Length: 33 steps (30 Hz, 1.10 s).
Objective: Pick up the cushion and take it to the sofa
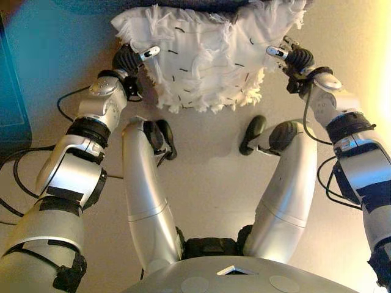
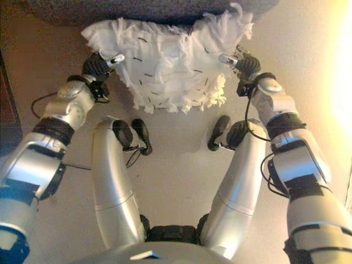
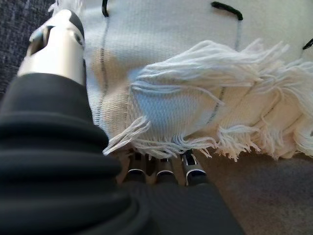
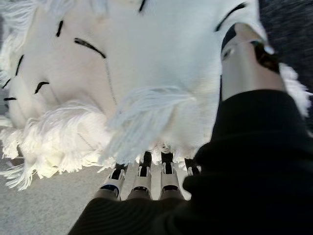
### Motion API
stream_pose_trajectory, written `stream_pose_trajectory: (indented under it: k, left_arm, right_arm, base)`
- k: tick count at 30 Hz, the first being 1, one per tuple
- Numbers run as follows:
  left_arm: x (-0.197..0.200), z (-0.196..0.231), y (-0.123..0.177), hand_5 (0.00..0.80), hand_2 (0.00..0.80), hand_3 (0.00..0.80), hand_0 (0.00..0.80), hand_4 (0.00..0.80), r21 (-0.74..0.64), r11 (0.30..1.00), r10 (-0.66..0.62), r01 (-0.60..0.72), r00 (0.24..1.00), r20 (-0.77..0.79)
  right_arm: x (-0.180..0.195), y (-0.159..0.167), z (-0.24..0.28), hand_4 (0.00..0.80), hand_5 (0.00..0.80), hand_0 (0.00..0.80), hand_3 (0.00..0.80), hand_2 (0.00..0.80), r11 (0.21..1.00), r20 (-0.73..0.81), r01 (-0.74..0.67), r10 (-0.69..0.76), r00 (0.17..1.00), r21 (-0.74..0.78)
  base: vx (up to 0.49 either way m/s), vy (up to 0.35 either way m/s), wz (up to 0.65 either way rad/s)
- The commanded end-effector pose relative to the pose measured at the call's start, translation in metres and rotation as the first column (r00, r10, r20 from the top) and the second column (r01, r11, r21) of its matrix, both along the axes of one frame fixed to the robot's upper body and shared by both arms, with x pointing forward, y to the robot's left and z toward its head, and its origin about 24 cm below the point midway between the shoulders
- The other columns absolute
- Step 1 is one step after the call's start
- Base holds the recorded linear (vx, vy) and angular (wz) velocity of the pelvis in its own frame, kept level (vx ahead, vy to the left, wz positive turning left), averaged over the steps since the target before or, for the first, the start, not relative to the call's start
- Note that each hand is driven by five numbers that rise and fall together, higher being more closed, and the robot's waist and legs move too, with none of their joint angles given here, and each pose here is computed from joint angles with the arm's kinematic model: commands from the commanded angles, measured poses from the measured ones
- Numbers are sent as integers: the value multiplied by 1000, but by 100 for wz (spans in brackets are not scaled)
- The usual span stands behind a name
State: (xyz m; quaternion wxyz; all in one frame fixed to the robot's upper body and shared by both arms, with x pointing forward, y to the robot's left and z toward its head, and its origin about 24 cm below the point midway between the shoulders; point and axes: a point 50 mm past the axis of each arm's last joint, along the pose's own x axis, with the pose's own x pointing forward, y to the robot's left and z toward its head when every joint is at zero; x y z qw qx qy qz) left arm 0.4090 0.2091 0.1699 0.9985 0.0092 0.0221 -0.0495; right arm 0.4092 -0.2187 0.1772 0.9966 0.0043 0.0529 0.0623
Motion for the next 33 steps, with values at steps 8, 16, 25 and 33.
stream_pose_trajectory:
  k: [8,16,25,33]
  left_arm:
    - [11,23,-26,0,0,0,0,0,11,996,-91,91,996,7]
    - [4,19,-63,458,458,458,458,458,-97,925,-362,368,929,74]
    - [-11,15,-103,800,800,800,800,800,-91,838,-523,537,840,145]
    - [-16,6,-104,800,800,800,800,800,-125,837,-512,532,843,165]
  right_arm:
    - [12,36,27,0,0,0,0,0,996,34,-76,75,997,38]
    - [6,66,19,0,0,0,0,0,963,58,-269,267,962,33]
    - [-6,90,14,800,800,800,800,800,902,98,-431,426,899,32]
    - [-11,89,7,800,800,800,800,800,910,153,-397,379,913,116]
  base:
    - [18,2,5]
    - [42,9,9]
    - [38,-3,6]
    - [19,-4,5]
